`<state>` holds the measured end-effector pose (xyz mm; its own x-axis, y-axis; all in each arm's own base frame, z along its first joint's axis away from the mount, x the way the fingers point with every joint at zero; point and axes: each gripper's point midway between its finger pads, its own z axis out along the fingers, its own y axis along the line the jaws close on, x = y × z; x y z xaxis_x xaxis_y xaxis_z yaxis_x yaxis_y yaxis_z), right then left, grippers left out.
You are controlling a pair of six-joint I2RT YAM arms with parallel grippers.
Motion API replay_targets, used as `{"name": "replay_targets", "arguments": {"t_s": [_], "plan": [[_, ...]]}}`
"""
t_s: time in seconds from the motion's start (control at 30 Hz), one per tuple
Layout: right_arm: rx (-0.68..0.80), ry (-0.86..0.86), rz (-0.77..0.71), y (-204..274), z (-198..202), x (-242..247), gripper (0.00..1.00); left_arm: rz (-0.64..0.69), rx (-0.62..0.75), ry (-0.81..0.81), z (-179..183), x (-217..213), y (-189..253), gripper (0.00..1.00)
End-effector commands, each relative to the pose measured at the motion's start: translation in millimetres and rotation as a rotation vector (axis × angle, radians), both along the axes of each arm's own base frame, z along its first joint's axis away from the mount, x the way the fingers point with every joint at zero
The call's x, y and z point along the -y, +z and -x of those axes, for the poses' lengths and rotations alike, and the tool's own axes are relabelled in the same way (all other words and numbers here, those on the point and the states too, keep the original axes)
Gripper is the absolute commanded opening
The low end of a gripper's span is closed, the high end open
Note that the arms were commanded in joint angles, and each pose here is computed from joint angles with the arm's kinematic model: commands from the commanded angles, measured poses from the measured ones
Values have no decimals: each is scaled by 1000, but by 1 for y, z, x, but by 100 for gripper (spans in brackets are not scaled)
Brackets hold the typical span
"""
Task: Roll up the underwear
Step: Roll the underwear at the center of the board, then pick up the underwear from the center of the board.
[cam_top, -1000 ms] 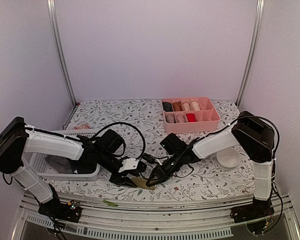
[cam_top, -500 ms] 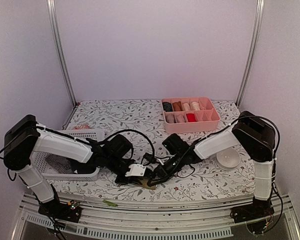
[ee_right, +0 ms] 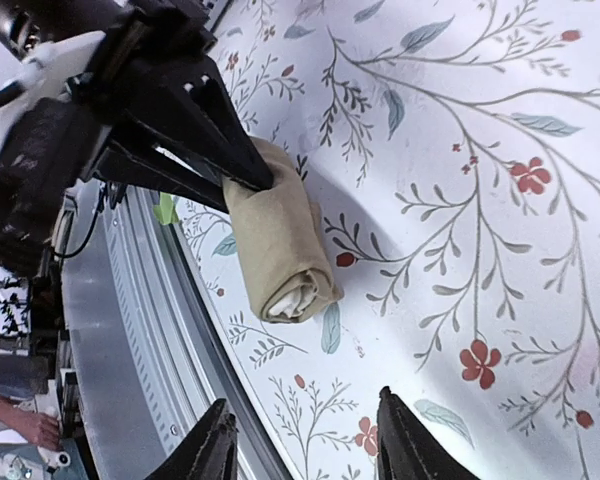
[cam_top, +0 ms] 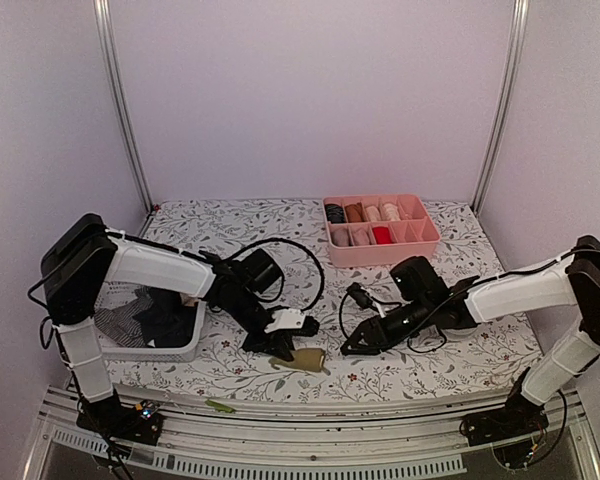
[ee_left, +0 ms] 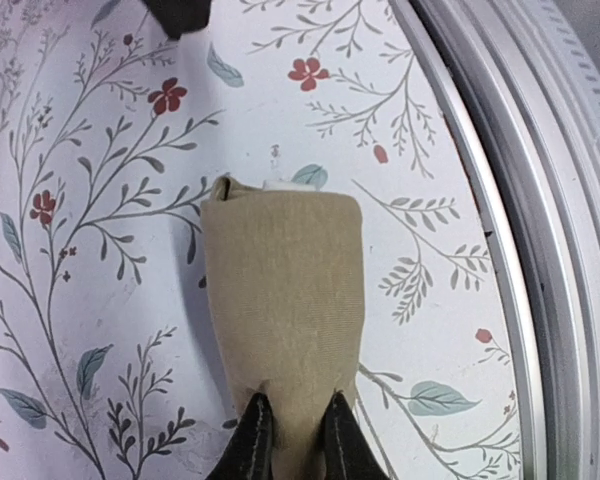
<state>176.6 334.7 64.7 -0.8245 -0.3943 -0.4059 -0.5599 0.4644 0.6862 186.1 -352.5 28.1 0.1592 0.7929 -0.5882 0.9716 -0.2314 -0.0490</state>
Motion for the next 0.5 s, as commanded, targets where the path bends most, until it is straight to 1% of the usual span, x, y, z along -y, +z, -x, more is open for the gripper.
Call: {"name": "replay_targets", "arguments": {"t_s": [0.0,0.1,0.13,0.2,0.3,0.4,0.47], "plan": [[124,-90,63,6,-14,17,50,-152,-203,32,11,-29,-20,1],[171,-83,99,10,-17,18,49,-151,-197,24,8,-26,-20,0],[215,-88,98,18,-18,17,49,-148,-195,21,8,-25,-19,1],[338,-82,99,36,-15,11,52,-179,-236,14,12,-27,-29,0],[529,-29,121,53,1,1,55,-205,-285,9,17,-28,-33,0],[634,9,171,49,8,-6,60,-226,-334,13,20,-29,-36,0],[675,72,197,43,14,-17,61,-235,-370,14,22,-28,-38,0]]}}
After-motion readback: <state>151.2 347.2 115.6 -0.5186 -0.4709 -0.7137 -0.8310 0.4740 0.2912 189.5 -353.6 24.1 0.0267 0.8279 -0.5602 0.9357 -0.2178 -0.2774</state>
